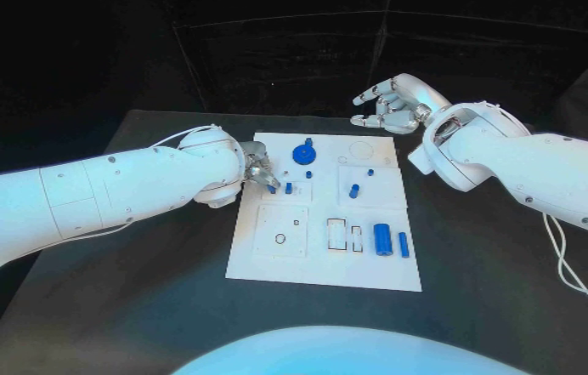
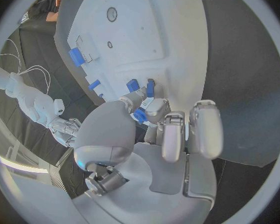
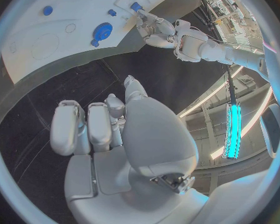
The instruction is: Assemble the parts on the task board
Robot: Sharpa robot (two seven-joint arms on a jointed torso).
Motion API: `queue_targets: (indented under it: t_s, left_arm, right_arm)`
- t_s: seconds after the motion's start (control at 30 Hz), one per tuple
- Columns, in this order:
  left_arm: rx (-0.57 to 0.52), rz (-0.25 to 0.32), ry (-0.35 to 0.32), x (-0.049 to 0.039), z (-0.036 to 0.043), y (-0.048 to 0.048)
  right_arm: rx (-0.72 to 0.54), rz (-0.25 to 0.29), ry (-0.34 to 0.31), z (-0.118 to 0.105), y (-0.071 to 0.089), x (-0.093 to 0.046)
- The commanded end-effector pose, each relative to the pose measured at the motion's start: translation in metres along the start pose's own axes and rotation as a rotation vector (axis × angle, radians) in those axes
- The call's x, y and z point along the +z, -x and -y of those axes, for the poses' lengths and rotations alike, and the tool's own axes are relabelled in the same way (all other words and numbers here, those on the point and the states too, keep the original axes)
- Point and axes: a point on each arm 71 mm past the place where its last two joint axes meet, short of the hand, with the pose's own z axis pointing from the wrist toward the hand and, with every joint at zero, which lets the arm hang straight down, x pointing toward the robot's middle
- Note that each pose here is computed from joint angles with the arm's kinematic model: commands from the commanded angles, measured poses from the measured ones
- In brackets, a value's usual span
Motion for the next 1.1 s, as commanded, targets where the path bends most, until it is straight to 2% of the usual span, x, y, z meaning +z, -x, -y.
queue_targets:
  t_s: [0.03,0.77,1.1]
  left_arm:
    - [0.000,-0.021,0.005,0.0005,0.0006,-0.0043]
    - [0.028,-0.062,0.023,0.0009,-0.0010,-0.0081]
    - [0.027,-0.061,0.025,0.0015,-0.0017,-0.0076]
  right_arm:
    - [0.001,0.000,0.007,-0.0017,0.0006,0.0004]
    - [0.001,0.000,0.007,-0.0014,0.0008,0.0002]
    - [0.000,0.000,0.006,-0.0013,0.0008,0.0003]
